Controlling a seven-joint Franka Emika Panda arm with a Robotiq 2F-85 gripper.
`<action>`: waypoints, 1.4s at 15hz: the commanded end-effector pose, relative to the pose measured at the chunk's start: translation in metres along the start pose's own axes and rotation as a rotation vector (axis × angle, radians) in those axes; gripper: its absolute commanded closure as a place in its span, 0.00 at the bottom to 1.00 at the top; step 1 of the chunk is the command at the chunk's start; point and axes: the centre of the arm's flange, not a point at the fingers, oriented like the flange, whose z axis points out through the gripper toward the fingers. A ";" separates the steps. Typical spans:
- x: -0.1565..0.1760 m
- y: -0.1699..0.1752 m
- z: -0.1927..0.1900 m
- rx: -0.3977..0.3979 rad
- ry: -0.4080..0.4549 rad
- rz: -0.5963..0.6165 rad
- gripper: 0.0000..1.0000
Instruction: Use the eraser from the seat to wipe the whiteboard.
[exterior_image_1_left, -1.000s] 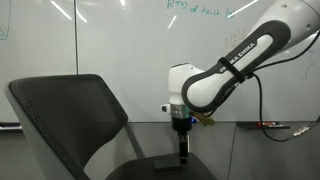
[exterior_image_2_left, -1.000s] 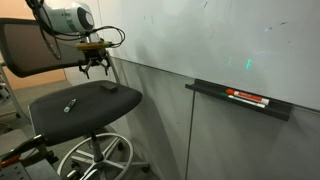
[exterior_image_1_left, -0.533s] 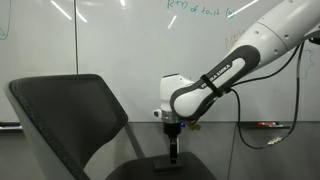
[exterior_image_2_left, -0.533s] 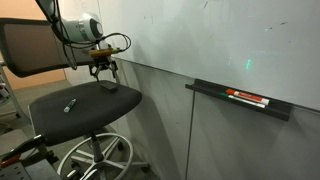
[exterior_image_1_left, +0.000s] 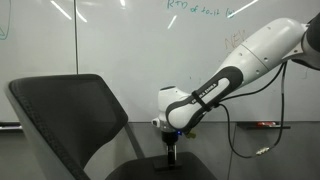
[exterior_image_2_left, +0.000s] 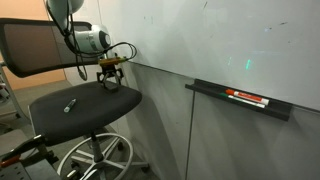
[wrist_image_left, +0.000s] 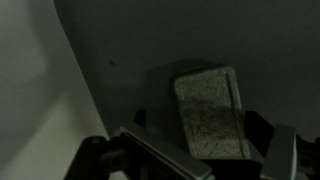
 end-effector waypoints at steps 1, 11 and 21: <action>0.014 0.013 0.013 -0.006 -0.010 -0.014 0.00; 0.001 0.008 0.001 0.039 -0.064 -0.002 0.67; -0.061 -0.022 -0.070 0.070 -0.154 0.018 0.67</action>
